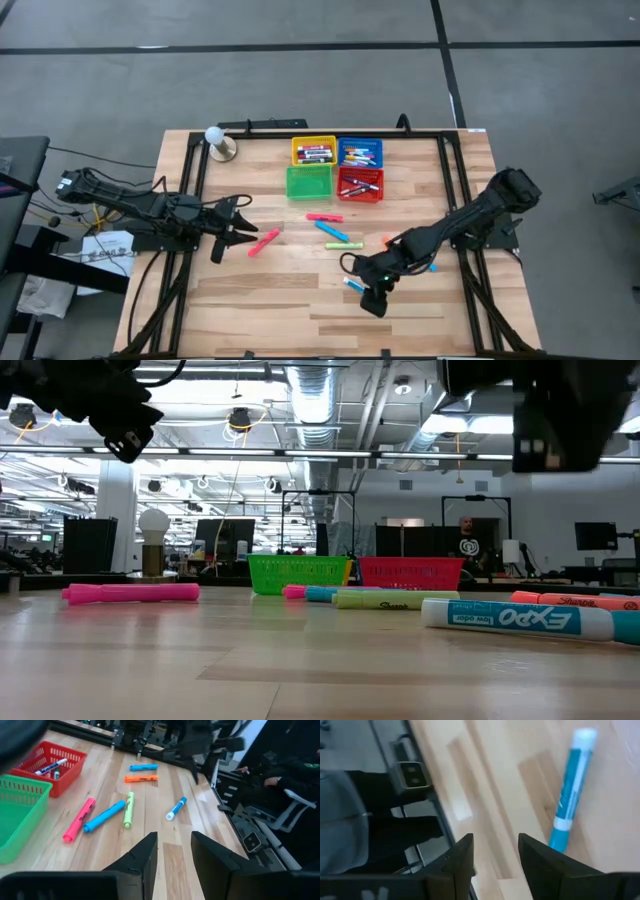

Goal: Pick & Place Markers
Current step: Put the large light blue marker pen into the yellow bin

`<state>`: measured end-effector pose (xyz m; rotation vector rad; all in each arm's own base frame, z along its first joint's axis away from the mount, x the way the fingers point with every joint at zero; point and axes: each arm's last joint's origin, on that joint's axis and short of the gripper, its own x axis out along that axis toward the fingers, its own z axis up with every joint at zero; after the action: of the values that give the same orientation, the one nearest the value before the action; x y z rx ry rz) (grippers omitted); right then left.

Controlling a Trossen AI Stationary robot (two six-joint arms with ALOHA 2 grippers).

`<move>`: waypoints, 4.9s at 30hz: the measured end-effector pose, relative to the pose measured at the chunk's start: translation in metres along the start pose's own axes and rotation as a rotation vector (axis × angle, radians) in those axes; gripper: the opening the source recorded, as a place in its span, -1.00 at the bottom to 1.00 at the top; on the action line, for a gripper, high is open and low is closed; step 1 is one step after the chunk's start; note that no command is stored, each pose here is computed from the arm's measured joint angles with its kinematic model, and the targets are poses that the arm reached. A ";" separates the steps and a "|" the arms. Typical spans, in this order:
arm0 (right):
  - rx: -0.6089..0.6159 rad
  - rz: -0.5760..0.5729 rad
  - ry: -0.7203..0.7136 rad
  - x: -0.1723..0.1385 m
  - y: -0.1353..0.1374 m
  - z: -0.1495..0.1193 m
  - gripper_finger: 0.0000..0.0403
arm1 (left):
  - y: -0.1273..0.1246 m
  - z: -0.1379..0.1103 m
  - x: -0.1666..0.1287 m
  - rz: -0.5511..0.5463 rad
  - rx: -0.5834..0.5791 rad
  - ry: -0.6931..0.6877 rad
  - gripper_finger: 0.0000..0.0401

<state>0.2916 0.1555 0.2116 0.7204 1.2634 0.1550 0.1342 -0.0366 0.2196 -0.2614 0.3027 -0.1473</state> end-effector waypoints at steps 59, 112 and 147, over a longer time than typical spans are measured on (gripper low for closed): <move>0.392 -0.382 0.121 0.076 -0.052 0.000 -0.44 | -0.003 0.002 0.000 -0.076 0.048 -0.010 -0.41; -0.099 0.062 -0.422 -0.022 0.005 0.157 -0.69 | -0.009 0.021 -0.003 -0.155 -0.158 -0.192 -0.41; -0.172 0.221 -0.715 -0.052 0.001 0.193 -0.69 | -0.010 0.027 0.012 -0.120 -0.231 -0.262 0.28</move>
<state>0.4496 0.0521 0.2774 0.6791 0.4821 0.1640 0.1526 -0.0419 0.2438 -0.5236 0.0426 -0.1945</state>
